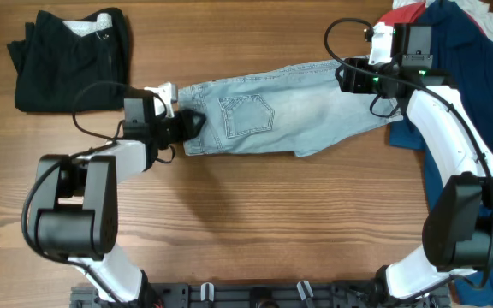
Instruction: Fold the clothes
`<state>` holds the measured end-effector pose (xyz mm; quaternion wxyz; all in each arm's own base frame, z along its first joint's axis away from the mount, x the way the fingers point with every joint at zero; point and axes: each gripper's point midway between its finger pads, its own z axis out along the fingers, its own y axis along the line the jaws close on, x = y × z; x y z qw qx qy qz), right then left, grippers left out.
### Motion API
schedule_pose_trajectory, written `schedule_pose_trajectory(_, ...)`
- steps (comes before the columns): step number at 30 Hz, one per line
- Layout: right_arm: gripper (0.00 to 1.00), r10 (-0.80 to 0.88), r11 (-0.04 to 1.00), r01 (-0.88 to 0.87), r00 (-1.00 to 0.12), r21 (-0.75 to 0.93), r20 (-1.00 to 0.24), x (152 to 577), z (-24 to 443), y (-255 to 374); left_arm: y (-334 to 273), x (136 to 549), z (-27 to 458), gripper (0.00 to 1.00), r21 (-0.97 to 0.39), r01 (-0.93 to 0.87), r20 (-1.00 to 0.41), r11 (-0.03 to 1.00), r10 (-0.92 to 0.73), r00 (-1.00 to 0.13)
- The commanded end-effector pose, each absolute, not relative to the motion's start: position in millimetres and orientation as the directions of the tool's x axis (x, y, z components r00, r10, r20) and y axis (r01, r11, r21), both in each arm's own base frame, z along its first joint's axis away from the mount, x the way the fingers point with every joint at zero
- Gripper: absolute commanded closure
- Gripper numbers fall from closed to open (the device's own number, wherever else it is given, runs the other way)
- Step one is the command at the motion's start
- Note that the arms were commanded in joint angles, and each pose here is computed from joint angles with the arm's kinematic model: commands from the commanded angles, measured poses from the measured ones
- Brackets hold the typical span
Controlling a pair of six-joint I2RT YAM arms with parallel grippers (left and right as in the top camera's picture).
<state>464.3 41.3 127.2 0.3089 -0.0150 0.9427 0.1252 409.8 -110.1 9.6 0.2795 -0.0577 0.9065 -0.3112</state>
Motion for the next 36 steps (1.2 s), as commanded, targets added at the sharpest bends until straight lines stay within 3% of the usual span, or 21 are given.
schedule_pose_trajectory(1, 0.27, 0.064, 0.97, -0.081, -0.823, 0.228, -0.564, 463.9, 116.2, 39.0, -112.7, 388.0, -18.3, 0.96, -0.603, 0.022, -0.387, 0.797, -0.268, -0.882)
schedule_pose_trajectory(8, 0.34, 0.069, 0.958, -0.111, -0.803, 0.263, -0.592, 470.5, 123.5, 51.6, -60.0, 401.3, 17.6, 0.96, -0.658, -0.062, -0.39, 0.75, -0.411, -0.824)
schedule_pose_trajectory(13, 0.36, 0.026, 0.953, -0.169, -0.783, 0.253, -0.621, 473.9, 128.5, 77.4, -15.2, 396.5, 61.3, 0.96, -0.605, -0.078, -0.442, 0.793, -0.416, -0.795)
schedule_pose_trajectory(15, 0.41, 0.012, 0.952, -0.182, -0.779, 0.245, -0.627, 474.4, 128.9, 84.9, -5.5, 392.6, 73.2, 0.96, -0.567, -0.086, -0.453, 0.819, -0.397, -0.798)
schedule_pose_trajectory(16, 0.47, 0.013, 0.951, -0.184, -0.779, 0.249, -0.627, 474.6, 128.2, 88.3, -3.0, 391.2, 77.3, 0.96, -0.547, -0.086, -0.457, 0.833, -0.383, -0.803)
schedule_pose_trajectory(19, 0.88, 0.031, 0.947, -0.173, -0.787, 0.27, -0.616, 479.5, 116.5, 96.0, -1.1, 387.8, 89.2, 0.96, -0.509, -0.078, -0.446, 0.857, -0.34, -0.828)
schedule_pose_trajectory(27, 0.92, 0.027, 0.93, -0.161, -0.866, 0.33, -0.499, 481.3, 36.3, 107.4, -3.2, 378.5, 91.1, 0.96, -0.517, -0.116, -0.382, 0.848, -0.35, -0.855)
schedule_pose_trajectory(36, 0.94, 0.028, 0.935, -0.135, -0.895, 0.329, -0.446, 478.3, 0.3, 106.3, -5.5, 371.3, 90.0, 0.96, -0.531, -0.165, -0.325, 0.831, -0.379, -0.866)
